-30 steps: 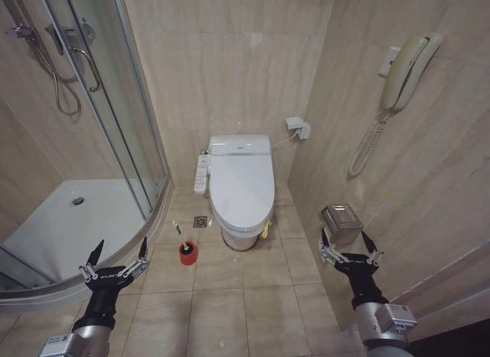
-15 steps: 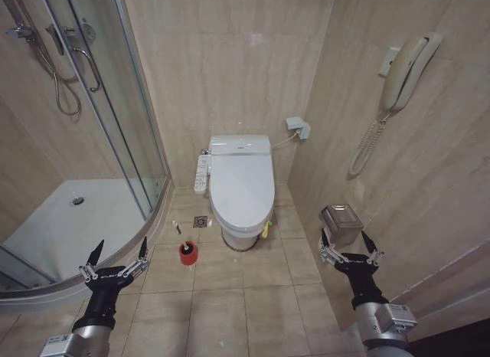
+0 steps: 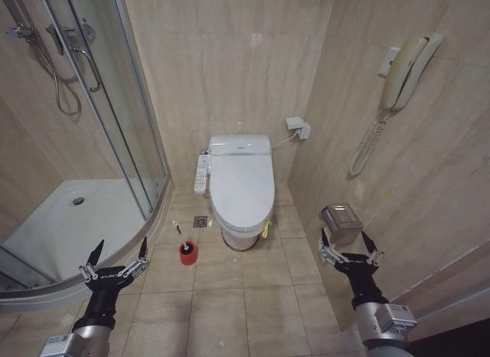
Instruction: Open the toilet lid, clean the toilet bowl with a toilet brush, close the toilet lid, and flush.
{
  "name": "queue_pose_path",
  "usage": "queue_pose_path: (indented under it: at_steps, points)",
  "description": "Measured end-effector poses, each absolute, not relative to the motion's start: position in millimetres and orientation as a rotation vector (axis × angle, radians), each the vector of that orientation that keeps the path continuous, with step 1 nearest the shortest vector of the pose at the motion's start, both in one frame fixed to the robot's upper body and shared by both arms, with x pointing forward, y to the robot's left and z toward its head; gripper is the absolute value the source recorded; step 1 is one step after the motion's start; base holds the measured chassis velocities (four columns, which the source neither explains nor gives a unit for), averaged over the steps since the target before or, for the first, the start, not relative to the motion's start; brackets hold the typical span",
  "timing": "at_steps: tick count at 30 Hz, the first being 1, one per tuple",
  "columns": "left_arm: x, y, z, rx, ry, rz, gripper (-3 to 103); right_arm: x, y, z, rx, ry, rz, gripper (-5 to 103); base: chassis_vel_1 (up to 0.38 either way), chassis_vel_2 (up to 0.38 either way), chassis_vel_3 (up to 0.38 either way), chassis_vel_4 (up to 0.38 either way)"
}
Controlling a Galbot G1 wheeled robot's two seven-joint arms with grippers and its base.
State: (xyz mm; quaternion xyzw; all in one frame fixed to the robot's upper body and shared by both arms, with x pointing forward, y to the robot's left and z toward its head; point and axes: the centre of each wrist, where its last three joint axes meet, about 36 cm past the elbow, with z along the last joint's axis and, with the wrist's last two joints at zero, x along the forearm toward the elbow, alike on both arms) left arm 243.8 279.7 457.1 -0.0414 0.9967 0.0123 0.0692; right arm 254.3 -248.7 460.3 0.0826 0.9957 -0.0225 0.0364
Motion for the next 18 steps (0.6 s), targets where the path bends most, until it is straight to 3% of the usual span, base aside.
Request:
queue_pose_path:
  at_steps: [18]
  points:
    - [243.8,279.7,457.1,-0.125,3.000,0.037,100,254.3,-248.7,460.3,0.254,3.057,-0.069,100,0.000,0.000,0.000,0.000]
